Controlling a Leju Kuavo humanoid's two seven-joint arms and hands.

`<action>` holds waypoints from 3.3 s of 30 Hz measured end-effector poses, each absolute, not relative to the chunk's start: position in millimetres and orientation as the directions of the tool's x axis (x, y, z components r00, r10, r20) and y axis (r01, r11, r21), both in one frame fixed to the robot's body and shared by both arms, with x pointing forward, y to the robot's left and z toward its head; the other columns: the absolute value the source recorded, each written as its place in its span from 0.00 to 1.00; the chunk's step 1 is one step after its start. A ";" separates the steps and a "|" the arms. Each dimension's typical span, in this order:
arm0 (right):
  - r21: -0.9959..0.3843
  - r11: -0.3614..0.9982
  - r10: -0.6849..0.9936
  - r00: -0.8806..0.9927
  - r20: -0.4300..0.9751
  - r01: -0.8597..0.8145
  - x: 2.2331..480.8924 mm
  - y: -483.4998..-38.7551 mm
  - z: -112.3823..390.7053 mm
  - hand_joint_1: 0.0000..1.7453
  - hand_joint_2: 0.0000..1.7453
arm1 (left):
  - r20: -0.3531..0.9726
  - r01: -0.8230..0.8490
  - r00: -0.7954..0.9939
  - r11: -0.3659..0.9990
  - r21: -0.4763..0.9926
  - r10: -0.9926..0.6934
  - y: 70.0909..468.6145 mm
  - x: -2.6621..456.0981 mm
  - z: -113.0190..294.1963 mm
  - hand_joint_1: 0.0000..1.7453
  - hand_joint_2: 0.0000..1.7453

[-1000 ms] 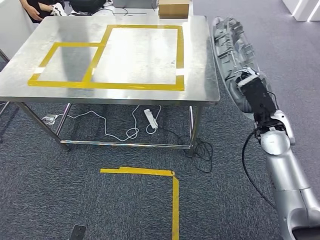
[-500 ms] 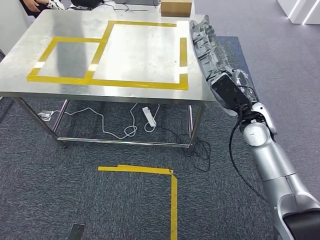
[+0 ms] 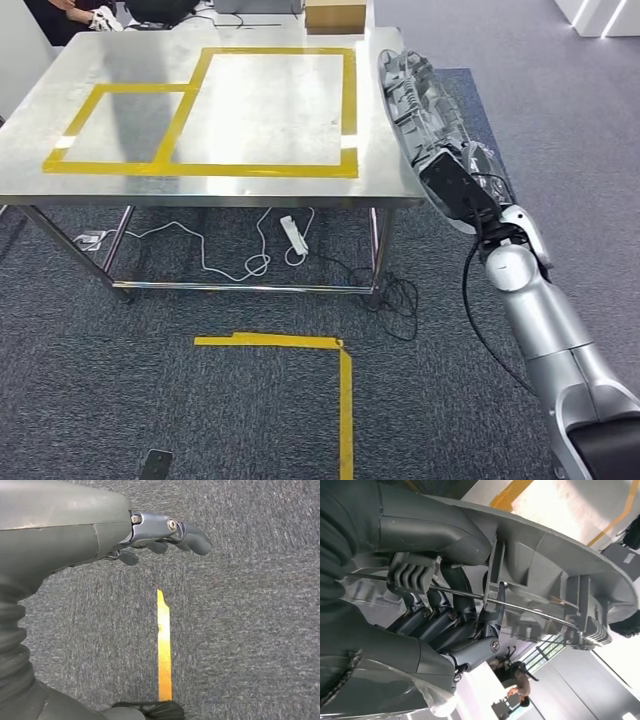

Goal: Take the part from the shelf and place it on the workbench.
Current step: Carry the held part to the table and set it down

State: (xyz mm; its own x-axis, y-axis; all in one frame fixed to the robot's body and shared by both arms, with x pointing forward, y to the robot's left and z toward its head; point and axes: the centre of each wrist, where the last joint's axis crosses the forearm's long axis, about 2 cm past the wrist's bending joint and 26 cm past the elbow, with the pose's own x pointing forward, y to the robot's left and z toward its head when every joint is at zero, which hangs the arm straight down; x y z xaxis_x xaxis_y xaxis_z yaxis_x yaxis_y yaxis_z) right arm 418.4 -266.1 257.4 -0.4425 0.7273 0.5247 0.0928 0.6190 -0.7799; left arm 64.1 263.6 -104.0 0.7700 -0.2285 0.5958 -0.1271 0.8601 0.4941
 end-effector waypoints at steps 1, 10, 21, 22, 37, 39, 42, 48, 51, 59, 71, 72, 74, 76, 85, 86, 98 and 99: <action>-0.792 0.602 0.740 -0.441 0.508 0.097 418.4 -265.2 256.9 1.00 1.00 | 0.595 -0.125 0.770 0.860 0.494 -0.230 263.6 64.1 -104.0 0.00 1.00; -0.880 0.453 0.819 -0.457 0.348 0.141 421.3 -245.8 258.7 1.00 1.00 | 0.593 -0.116 0.768 0.858 0.501 -0.243 263.5 68.1 -103.3 0.00 1.00; -0.918 0.356 0.848 -0.473 0.240 0.172 423.0 -234.4 258.4 1.00 1.00 | 0.595 -0.117 0.768 0.861 0.495 -0.238 259.3 69.9 -102.7 0.00 1.00; -0.920 0.349 0.850 -0.473 0.230 0.179 423.2 -233.7 259.2 1.00 1.00 | 0.595 -0.117 0.768 0.861 0.496 -0.238 259.5 70.1 -102.7 0.00 1.00; -0.936 0.293 0.864 -0.474 0.171 0.197 425.3 -230.2 257.3 1.00 1.00 | 0.589 -0.112 0.770 0.858 0.501 -0.244 260.7 68.0 -103.1 0.00 1.00; -0.933 0.295 0.865 -0.472 0.169 0.206 426.0 -230.8 258.4 1.00 1.00 | 0.590 -0.113 0.769 0.858 0.502 -0.244 260.8 68.7 -103.0 0.00 1.00; -0.930 0.298 0.867 -0.469 0.170 0.214 426.1 -231.8 257.6 1.00 1.00 | 0.589 -0.112 0.770 0.857 0.502 -0.244 260.7 67.8 -103.1 0.00 1.00; -0.934 0.289 0.872 -0.461 0.166 0.210 427.1 -234.4 254.6 1.00 1.00 | 0.589 -0.112 0.770 0.857 0.503 -0.245 260.1 67.7 -103.1 0.00 1.00; -0.939 0.270 0.877 -0.458 0.148 0.214 429.0 -235.4 255.7 1.00 1.00 | 0.588 -0.110 0.771 0.858 0.502 -0.245 260.1 67.6 -103.1 0.00 1.00; -0.945 0.240 0.883 -0.455 0.117 0.222 433.2 -235.6 260.2 1.00 1.00 | 0.586 -0.105 0.772 0.859 0.501 -0.247 260.6 67.8 -103.1 0.00 1.00; -0.957 0.207 0.889 -0.447 0.096 0.205 436.8 -236.2 257.3 1.00 1.00 | 0.589 -0.100 0.767 0.858 0.503 -0.255 261.3 70.4 -102.8 0.00 1.00; -0.958 0.203 0.890 -0.447 0.094 0.202 437.0 -236.4 256.3 1.00 1.00 | 0.589 -0.100 0.767 0.858 0.503 -0.256 261.2 70.6 -102.7 0.00 1.00; -0.961 0.196 0.891 -0.445 0.090 0.197 438.1 -237.1 255.0 1.00 1.00 | 0.589 -0.100 0.767 0.858 0.504 -0.256 261.2 70.9 -102.7 0.00 1.00; -0.964 0.189 0.894 -0.440 0.088 0.190 439.3 -238.4 253.0 1.00 1.00 | 0.590 -0.101 0.765 0.858 0.503 -0.256 260.9 71.7 -102.5 0.00 1.00; -0.972 0.168 0.903 -0.420 0.086 0.162 442.2 -243.7 244.3 1.00 1.00 | 0.589 -0.099 0.767 0.859 0.502 -0.256 260.0 70.2 -102.7 0.00 1.00; -0.973 0.166 0.903 -0.421 0.085 0.160 442.3 -243.8 243.5 1.00 1.00 | 0.588 -0.099 0.767 0.859 0.502 -0.256 259.9 70.0 -102.7 0.00 1.00; -0.977 0.151 0.906 -0.416 0.075 0.152 442.0 -244.7 239.1 1.00 1.00 | 0.586 -0.098 0.769 0.858 0.505 -0.257 260.7 68.9 -102.9 0.00 1.00; -0.977 0.150 0.906 -0.416 0.074 0.153 442.0 -244.7 239.3 1.00 1.00 | 0.587 -0.099 0.768 0.858 0.505 -0.257 260.7 69.5 -102.8 0.00 1.00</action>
